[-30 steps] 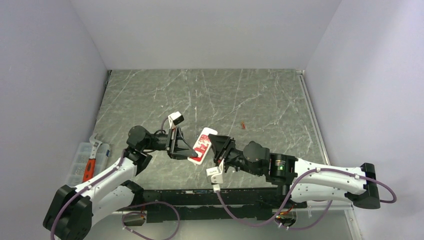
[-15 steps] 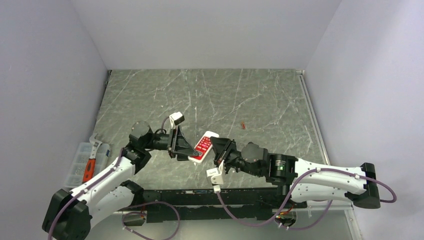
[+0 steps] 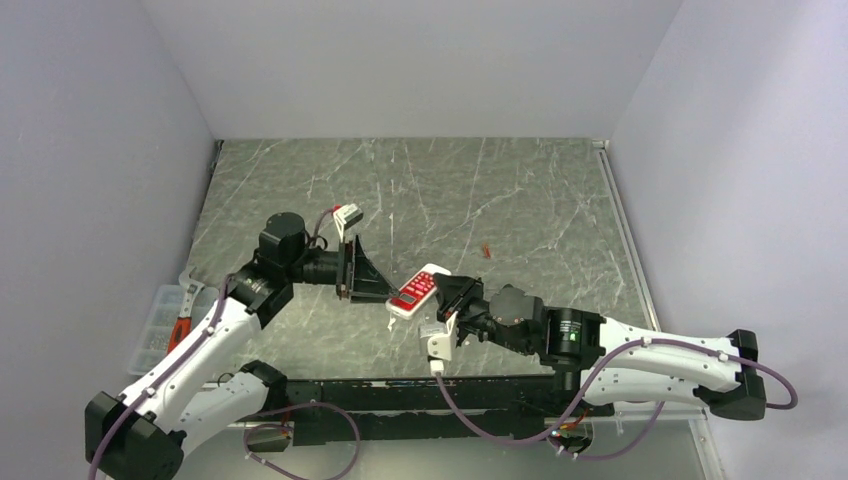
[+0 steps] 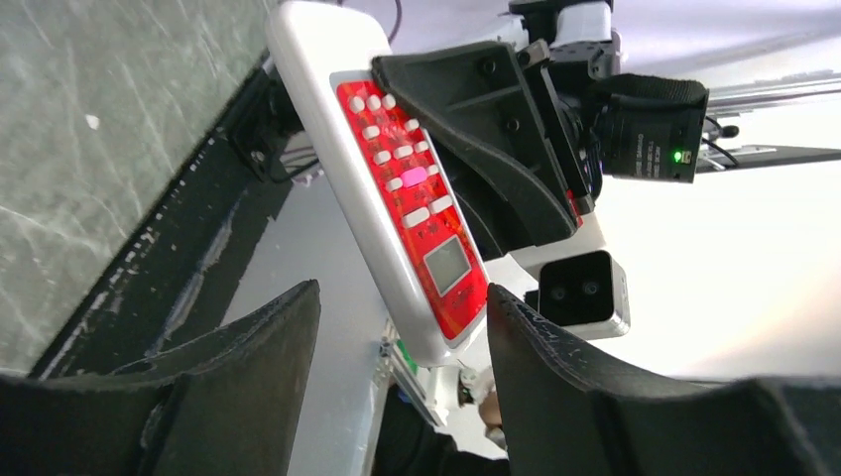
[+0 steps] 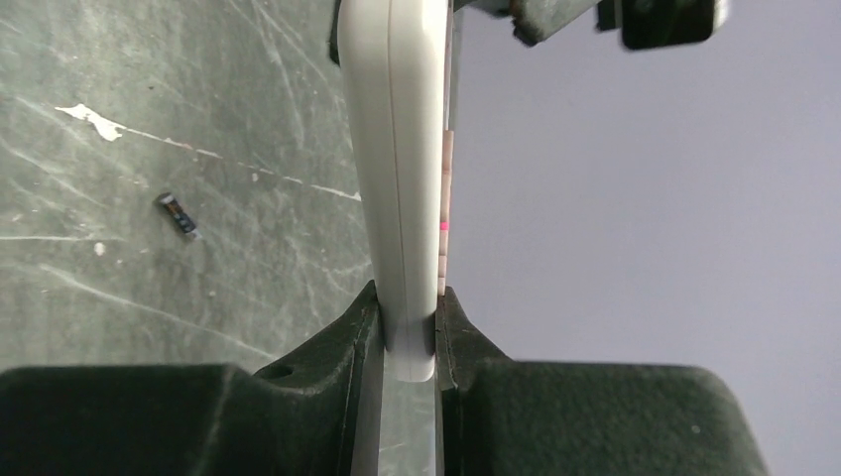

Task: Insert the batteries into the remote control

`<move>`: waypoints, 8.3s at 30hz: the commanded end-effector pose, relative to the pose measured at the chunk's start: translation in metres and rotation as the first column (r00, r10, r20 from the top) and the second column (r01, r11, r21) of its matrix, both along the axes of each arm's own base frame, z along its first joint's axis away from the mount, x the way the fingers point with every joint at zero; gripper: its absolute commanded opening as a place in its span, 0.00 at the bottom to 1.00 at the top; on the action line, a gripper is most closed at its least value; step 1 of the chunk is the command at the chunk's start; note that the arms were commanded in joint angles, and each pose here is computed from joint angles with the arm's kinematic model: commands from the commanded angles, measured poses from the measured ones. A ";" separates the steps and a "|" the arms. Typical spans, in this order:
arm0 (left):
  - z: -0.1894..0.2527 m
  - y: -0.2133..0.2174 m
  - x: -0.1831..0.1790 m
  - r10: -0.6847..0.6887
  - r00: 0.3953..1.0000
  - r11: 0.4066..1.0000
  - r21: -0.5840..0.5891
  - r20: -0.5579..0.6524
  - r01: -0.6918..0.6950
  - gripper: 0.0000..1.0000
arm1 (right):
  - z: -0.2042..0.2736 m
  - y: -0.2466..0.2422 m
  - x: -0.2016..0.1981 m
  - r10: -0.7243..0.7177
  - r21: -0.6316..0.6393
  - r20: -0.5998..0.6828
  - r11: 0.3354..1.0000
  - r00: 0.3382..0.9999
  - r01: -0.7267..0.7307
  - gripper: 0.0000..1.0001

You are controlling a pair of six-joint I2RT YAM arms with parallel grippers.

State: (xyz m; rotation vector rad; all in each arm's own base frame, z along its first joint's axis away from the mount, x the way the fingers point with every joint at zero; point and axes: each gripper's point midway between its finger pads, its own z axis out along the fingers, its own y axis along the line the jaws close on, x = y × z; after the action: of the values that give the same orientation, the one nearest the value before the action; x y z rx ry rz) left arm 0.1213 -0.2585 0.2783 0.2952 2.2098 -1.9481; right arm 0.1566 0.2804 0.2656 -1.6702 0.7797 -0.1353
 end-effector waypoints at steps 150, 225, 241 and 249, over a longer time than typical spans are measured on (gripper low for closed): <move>0.017 0.055 0.034 0.498 0.752 0.841 -0.028 0.432 -0.541 0.00 | 0.003 0.021 0.011 0.462 0.223 -0.885 0.528 -0.058 0.820 0.72; 0.025 0.043 0.024 0.487 0.818 0.870 -0.085 0.305 -0.486 0.00 | 0.027 0.035 -0.005 0.688 0.282 -0.713 0.462 -0.139 0.841 0.00; 0.028 0.049 0.027 0.528 0.791 0.845 -0.101 0.309 -0.525 0.00 | 0.021 0.023 -0.008 0.691 0.286 -0.713 0.442 -0.120 0.850 0.00; 0.029 0.056 0.029 0.551 0.761 0.825 -0.084 0.343 -0.560 0.00 | 0.015 0.014 -0.010 0.686 0.278 -0.720 0.428 -0.109 0.860 0.00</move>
State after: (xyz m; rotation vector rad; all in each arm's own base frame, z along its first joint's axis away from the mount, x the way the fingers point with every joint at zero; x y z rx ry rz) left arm 0.1439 -0.2114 0.2991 -0.0154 1.8427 -1.4957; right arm 0.1429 0.3037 0.2668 0.0003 1.8414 1.5952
